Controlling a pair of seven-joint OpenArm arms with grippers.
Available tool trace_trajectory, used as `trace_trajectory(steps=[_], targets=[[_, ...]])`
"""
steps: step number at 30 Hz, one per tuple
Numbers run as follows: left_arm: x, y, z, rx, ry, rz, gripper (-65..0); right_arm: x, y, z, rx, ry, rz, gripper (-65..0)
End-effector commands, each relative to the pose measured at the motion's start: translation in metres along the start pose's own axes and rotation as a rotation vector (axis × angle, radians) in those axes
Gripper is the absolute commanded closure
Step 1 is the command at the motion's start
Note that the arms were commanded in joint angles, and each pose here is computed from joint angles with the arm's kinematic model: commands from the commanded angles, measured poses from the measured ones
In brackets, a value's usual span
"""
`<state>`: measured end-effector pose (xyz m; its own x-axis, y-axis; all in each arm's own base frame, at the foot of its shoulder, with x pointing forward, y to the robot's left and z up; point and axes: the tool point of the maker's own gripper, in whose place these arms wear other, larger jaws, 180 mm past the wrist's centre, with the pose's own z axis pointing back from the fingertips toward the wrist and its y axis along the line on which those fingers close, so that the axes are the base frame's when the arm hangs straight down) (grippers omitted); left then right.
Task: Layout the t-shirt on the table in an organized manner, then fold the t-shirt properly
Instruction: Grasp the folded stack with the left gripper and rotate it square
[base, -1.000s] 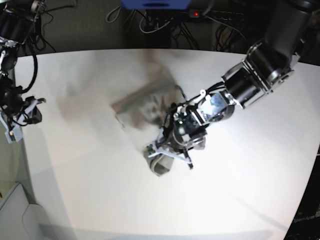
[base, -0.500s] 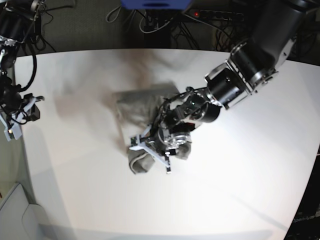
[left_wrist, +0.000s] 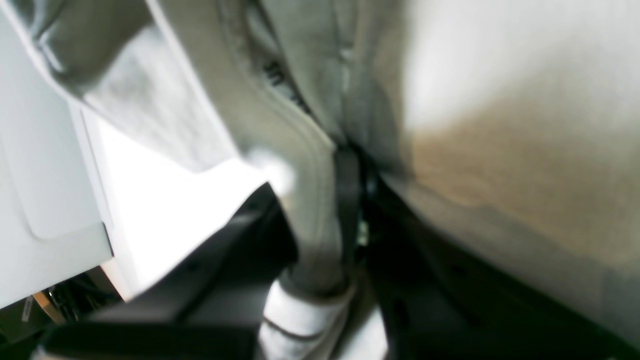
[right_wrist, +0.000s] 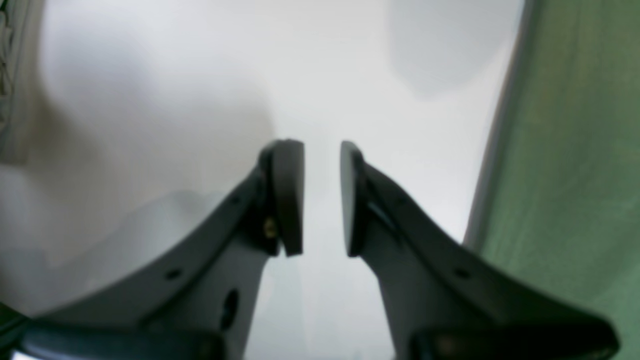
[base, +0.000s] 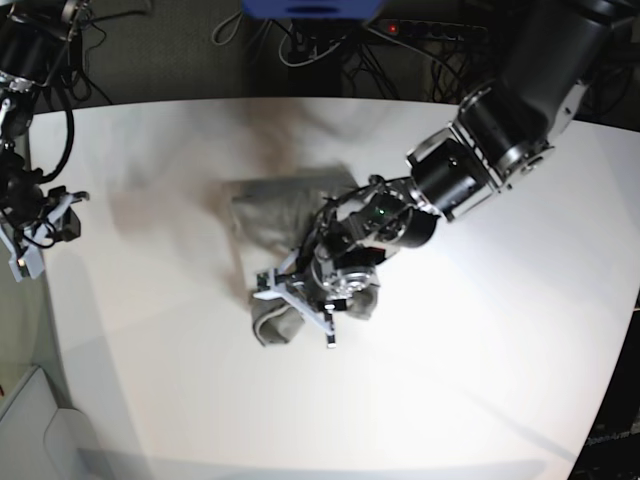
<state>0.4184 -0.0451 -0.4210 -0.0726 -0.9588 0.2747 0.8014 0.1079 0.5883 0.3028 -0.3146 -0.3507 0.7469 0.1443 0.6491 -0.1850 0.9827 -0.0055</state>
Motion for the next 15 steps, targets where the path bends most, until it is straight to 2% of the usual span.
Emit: trace_trajectory(steps=[1,3,4,9,11,13,15], targets=[[0.012,0.007,0.003,-0.005,-0.031,-0.003,-0.8,0.02,-0.006,0.007,-0.012,-0.06,0.019,-11.1],[0.013,0.009,0.003,-0.002,-0.033,-0.005,-4.8,0.02,-0.006,0.007,-0.011,-0.059,0.02,-11.1],[0.013,0.009,0.003,-0.002,-0.033,-0.005,-9.1,0.02,-0.006,0.007,-0.011,-0.059,0.02,-11.1],[0.018,0.022,0.004,0.067,-0.02,-0.095,-36.9,0.017,0.002,0.003,0.005,-0.061,0.008,-11.2],[0.028,0.028,0.007,0.103,-0.029,-0.141,-44.7,0.017,0.002,0.003,0.005,-0.059,0.008,-11.2],[0.037,0.035,0.013,0.139,-0.044,-0.178,-48.3,0.016,0.005,0.001,0.012,-0.059,0.002,-11.2],[0.047,0.044,0.021,0.179,-0.066,-0.196,-49.0,0.016,0.007,0.0,0.018,-0.062,-0.002,-11.3]])
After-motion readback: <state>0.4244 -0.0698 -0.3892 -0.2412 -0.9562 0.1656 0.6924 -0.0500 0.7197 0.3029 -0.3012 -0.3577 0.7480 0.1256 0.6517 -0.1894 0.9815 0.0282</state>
